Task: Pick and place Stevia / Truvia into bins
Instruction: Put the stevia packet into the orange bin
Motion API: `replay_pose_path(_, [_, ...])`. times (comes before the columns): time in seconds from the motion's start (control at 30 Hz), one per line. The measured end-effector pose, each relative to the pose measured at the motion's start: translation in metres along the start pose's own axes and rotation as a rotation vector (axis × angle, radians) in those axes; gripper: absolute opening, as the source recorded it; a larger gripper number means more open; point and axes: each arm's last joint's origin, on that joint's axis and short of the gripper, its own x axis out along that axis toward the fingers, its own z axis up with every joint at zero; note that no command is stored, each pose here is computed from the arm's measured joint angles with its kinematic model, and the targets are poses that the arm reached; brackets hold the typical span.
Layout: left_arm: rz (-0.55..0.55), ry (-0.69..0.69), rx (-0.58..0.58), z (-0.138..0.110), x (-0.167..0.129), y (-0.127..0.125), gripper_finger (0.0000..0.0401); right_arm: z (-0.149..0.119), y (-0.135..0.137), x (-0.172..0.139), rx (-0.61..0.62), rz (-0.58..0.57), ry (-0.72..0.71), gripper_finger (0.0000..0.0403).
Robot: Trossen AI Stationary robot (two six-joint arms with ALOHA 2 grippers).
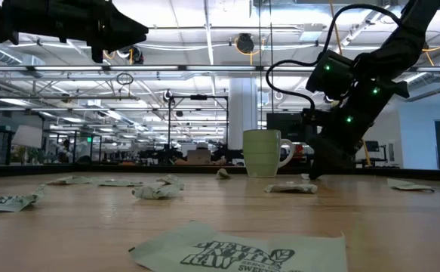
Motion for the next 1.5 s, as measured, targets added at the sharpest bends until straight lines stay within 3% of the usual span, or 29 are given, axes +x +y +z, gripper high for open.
replay_pose_path(0.27, [-0.001,-0.009,0.000,0.001,0.000,0.000,0.0113,-0.025,-0.005,0.006,0.091,0.089,-0.079,0.0011])
replay_pose_path(0.57, [-0.002,-0.015,-0.004,0.002,0.000,0.000,0.0113,-0.002,0.003,-0.018,0.012,0.187,-0.227,0.0001])
replay_pose_path(0.7, [-0.001,-0.015,-0.004,0.002,0.000,0.000,0.0113,0.023,0.020,-0.058,-0.072,0.333,-0.281,0.0000])
replay_pose_path(0.9, [-0.002,-0.015,-0.003,0.002,0.000,0.000,0.0113,0.046,0.055,-0.157,-0.188,0.658,-0.241,0.0000])
replay_pose_path(1.0, [-0.002,-0.016,-0.005,0.002,0.000,0.000,0.0113,0.039,0.071,-0.203,-0.234,0.842,-0.118,0.0001])
replay_pose_path(1.13, [-0.003,-0.015,-0.005,0.002,0.000,0.000,0.0113,0.008,0.090,-0.240,-0.229,1.211,0.266,0.0003])
replay_pose_path(1.17, [-0.003,-0.015,-0.007,0.002,0.000,0.000,0.0113,0.000,0.093,-0.248,-0.200,1.252,0.368,0.0002])
replay_pose_path(1.23, [-0.003,-0.015,-0.018,0.002,0.000,0.000,0.0113,-0.017,0.097,-0.258,-0.104,1.227,0.533,0.0001])
replay_pose_path(1.37, [-0.003,-0.015,-0.050,0.002,0.000,0.000,0.0113,-0.048,0.100,-0.258,0.144,1.044,0.743,0.0001])
replay_pose_path(1.5, [-0.003,-0.015,-0.055,0.002,0.000,0.000,0.0113,-0.076,0.098,-0.247,0.241,0.900,0.879,0.0001])
